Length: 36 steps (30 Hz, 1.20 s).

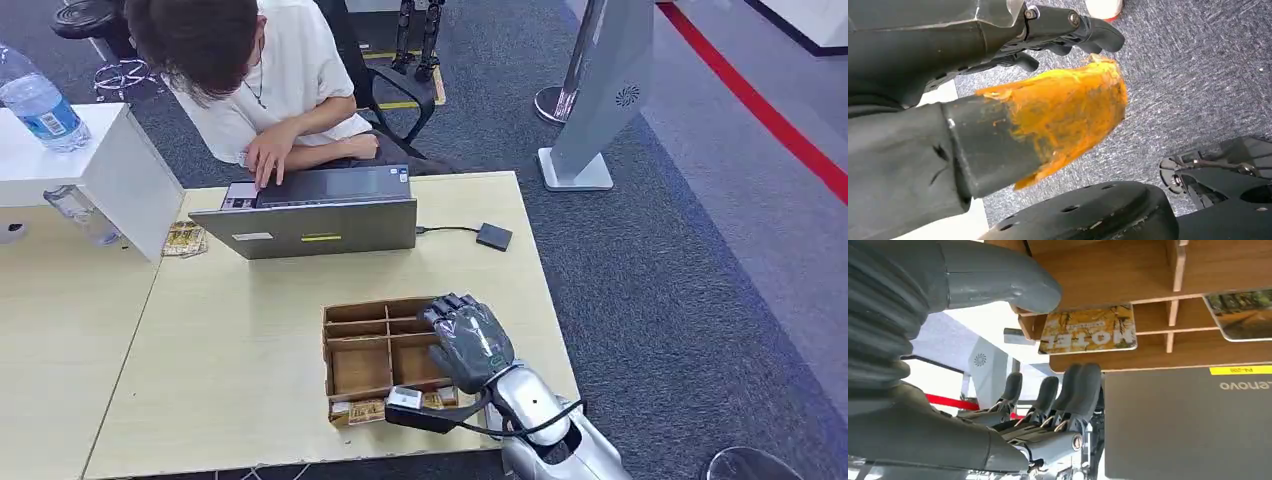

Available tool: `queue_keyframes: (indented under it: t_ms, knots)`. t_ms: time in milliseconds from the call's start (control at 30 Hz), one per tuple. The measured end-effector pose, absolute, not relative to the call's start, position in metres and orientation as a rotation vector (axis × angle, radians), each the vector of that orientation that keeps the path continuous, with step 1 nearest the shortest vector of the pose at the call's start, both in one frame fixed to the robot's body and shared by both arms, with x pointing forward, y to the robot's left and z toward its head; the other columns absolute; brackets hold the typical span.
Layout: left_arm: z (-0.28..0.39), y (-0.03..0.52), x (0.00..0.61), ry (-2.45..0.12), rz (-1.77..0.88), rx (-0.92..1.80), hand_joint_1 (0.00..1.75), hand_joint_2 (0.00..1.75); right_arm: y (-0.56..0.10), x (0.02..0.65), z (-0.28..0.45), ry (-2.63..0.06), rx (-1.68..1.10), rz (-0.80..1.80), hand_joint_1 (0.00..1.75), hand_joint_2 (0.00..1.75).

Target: Pass the card to the sensor for recognition and then transmit it.

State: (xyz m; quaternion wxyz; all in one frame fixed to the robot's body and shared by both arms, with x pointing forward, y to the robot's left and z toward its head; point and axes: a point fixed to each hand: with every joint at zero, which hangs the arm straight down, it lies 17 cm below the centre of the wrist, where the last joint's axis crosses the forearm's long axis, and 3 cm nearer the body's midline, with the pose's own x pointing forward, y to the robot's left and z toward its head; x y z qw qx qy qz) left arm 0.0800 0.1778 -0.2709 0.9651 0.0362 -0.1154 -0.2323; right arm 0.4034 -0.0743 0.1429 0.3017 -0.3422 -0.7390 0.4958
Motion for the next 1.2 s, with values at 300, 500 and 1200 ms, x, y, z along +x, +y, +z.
queue_keyframes:
  t_ms: [300, 500, 1200]
  knots:
    - [-0.2709, 0.1781, 0.0800, -0.233, -0.471, 0.074, 0.00, 0.00, -0.0749, 0.4066, 0.1388, -1.945, -0.912, 1.321, 0.86, 1.75]
    - [-0.2708, 0.1778, 0.0801, -0.234, -0.472, 0.073, 0.00, 0.00, -0.0761, 0.4085, 0.1378, -1.939, -0.918, 1.324, 0.93, 1.75]
    - [-0.2708, 0.1776, 0.0804, -0.236, -0.475, 0.073, 0.00, 0.00, -0.0736, 0.4113, 0.1406, -1.958, -0.943, 1.319, 1.55, 1.75]
